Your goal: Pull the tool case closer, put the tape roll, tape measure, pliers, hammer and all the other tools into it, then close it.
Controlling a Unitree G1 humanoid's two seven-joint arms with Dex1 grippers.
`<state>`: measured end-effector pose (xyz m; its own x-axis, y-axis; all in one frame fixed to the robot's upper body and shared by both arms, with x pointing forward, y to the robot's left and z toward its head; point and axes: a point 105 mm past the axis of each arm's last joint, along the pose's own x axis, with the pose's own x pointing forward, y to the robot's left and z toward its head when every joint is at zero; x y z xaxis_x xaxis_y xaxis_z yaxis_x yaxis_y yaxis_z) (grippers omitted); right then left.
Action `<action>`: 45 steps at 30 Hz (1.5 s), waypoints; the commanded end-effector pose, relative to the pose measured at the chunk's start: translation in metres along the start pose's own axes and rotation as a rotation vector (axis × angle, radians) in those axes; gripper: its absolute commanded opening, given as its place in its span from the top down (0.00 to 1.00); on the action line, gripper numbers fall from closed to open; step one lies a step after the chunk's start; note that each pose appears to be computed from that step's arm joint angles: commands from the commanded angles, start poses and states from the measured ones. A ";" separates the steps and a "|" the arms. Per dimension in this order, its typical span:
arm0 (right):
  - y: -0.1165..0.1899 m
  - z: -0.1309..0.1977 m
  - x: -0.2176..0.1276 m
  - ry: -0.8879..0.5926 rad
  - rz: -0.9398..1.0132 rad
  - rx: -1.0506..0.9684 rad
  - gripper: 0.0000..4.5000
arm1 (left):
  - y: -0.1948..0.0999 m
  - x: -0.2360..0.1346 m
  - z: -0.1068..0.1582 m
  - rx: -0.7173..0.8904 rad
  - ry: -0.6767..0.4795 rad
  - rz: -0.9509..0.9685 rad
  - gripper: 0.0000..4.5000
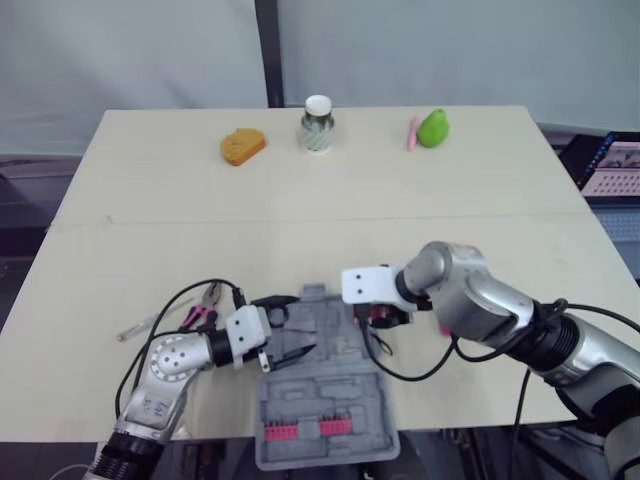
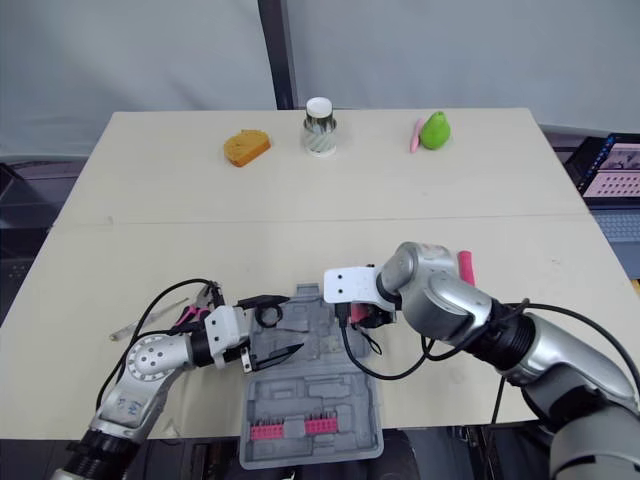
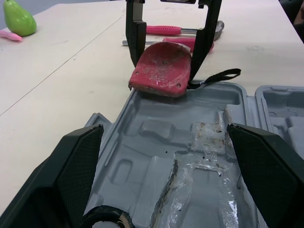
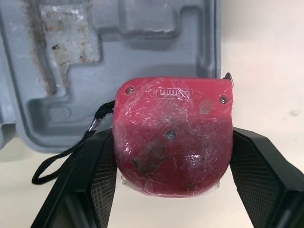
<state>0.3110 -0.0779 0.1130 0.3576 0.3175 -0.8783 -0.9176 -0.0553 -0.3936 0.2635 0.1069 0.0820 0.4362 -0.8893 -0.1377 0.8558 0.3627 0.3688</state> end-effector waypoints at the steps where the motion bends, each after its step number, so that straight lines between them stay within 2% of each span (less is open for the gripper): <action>1: -0.003 0.008 0.000 -0.009 -0.025 -0.054 0.35 | 0.001 -0.001 0.008 0.021 -0.024 0.005 0.00; 37: 0.003 0.019 0.017 -0.031 -0.010 -0.125 0.35 | 0.002 -0.002 0.018 0.019 -0.018 0.025 0.00; 39: 0.003 0.020 0.016 -0.037 -0.009 -0.124 0.10 | 0.002 -0.002 0.018 0.019 -0.018 0.023 0.00; 40: 0.003 0.021 0.016 -0.040 -0.009 -0.123 0.03 | 0.002 -0.001 0.019 0.019 -0.018 0.022 0.00; 45: 0.004 0.022 0.009 -0.057 -0.015 -0.117 0.01 | 0.002 0.000 0.020 0.018 -0.021 0.018 0.00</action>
<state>0.3081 -0.0566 0.0951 0.3355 0.3360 -0.8801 -0.8992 -0.1643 -0.4055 0.2624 0.1053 0.0908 0.4533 -0.8798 -0.1430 0.8510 0.3794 0.3633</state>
